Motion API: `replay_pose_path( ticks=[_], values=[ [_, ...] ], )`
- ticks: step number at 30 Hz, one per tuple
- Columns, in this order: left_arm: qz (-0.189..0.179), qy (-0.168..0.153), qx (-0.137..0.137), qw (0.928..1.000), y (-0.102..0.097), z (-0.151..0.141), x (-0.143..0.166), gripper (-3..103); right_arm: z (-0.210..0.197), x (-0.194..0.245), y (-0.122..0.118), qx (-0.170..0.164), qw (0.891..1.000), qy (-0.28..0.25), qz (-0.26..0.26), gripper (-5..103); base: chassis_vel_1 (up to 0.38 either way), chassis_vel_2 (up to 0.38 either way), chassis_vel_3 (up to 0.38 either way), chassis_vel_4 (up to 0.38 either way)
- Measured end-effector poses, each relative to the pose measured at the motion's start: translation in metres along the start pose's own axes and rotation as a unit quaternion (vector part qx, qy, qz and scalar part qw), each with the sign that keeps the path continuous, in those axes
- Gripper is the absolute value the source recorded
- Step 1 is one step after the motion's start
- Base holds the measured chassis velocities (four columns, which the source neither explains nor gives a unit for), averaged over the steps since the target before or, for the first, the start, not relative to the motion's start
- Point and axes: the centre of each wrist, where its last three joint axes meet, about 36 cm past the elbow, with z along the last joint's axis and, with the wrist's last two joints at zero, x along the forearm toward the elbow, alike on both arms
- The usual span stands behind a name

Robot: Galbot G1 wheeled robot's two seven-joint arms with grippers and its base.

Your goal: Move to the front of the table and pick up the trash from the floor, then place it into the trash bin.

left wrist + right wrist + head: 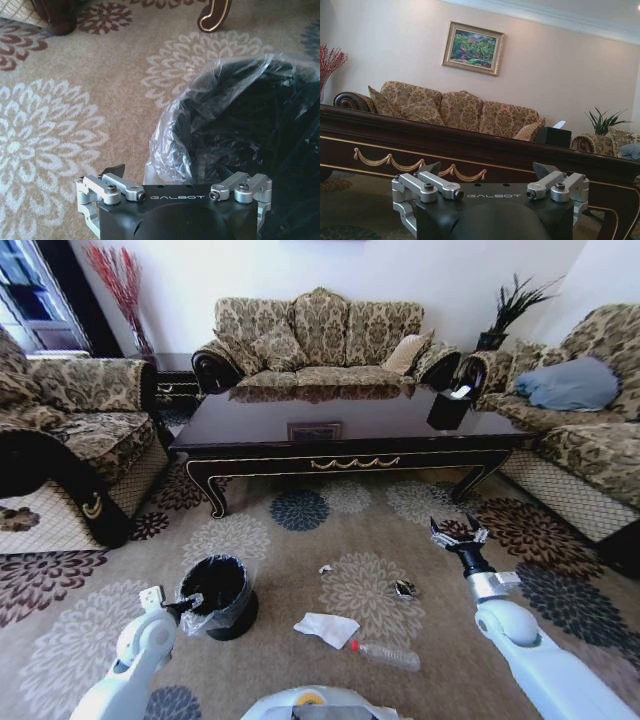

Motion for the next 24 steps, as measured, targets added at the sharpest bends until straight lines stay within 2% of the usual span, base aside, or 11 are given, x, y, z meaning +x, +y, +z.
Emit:
replay_pose_path(
  ticks=[5,7,8,10,11,13,14,17,18,22,24],
  values=[
    [-0.003,-0.005,-0.009,0.9999,-0.001,0.003,-0.002,91,0.002,-0.001,0.001,-0.001,1.0,0.001,-0.001,100,0.0,0.0,0.0,0.0],
    [-0.004,-0.007,-0.011,0.9999,-0.001,0.003,0.0,81,0.004,-0.002,0.002,-0.001,1.0,0.002,-0.001,100,0.0,0.0,0.0,0.0],
    [-0.004,-0.007,-0.011,0.9999,-0.001,0.003,0.0,81,0.004,-0.002,0.002,-0.001,1.0,0.002,-0.001,100,0.0,0.0,0.0,0.0],
    [-0.005,-0.009,-0.011,0.9999,0.0,0.003,0.001,70,0.005,-0.003,0.004,-0.002,1.0,0.002,-0.002,100,0.0,0.0,0.0,0.0],
    [-0.005,-0.009,-0.011,0.9999,0.0,0.003,0.001,70,0.005,-0.003,0.004,-0.002,1.0,0.002,-0.002,100,0.0,0.0,0.0,0.0],
    [-0.005,-0.01,-0.012,0.9999,0.0,0.003,0.002,58,0.005,-0.003,0.005,-0.002,1.0,0.002,-0.003,100,0.0,0.0,0.0,0.0],
    [-0.005,-0.01,-0.012,0.9999,0.0,0.003,0.002,58,0.005,-0.003,0.005,-0.002,1.0,0.002,-0.003,100,0.0,0.0,0.0,0.0],
    [-0.004,-0.011,-0.012,0.9999,0.0,0.003,0.004,43,0.006,-0.002,0.006,-0.001,1.0,0.002,-0.005,100,0.0,0.0,0.0,0.0],
    [-0.004,-0.011,-0.012,0.9999,0.0,0.003,0.004,43,0.006,-0.002,0.006,-0.001,1.0,0.002,-0.005,100,0.0,0.0,0.0,0.0],
    [-0.003,-0.014,-0.01,0.9998,0.0,0.003,0.006,32,0.006,0.001,0.007,0.001,1.0,0.002,-0.008,100,0.0,0.0,0.0,0.0],
    [-0.003,-0.016,-0.009,0.9998,0.001,0.002,0.008,21,0.005,0.002,0.008,0.005,1.0,0.001,-0.012,100,0.0,0.0,0.0,0.0]
  ],
)
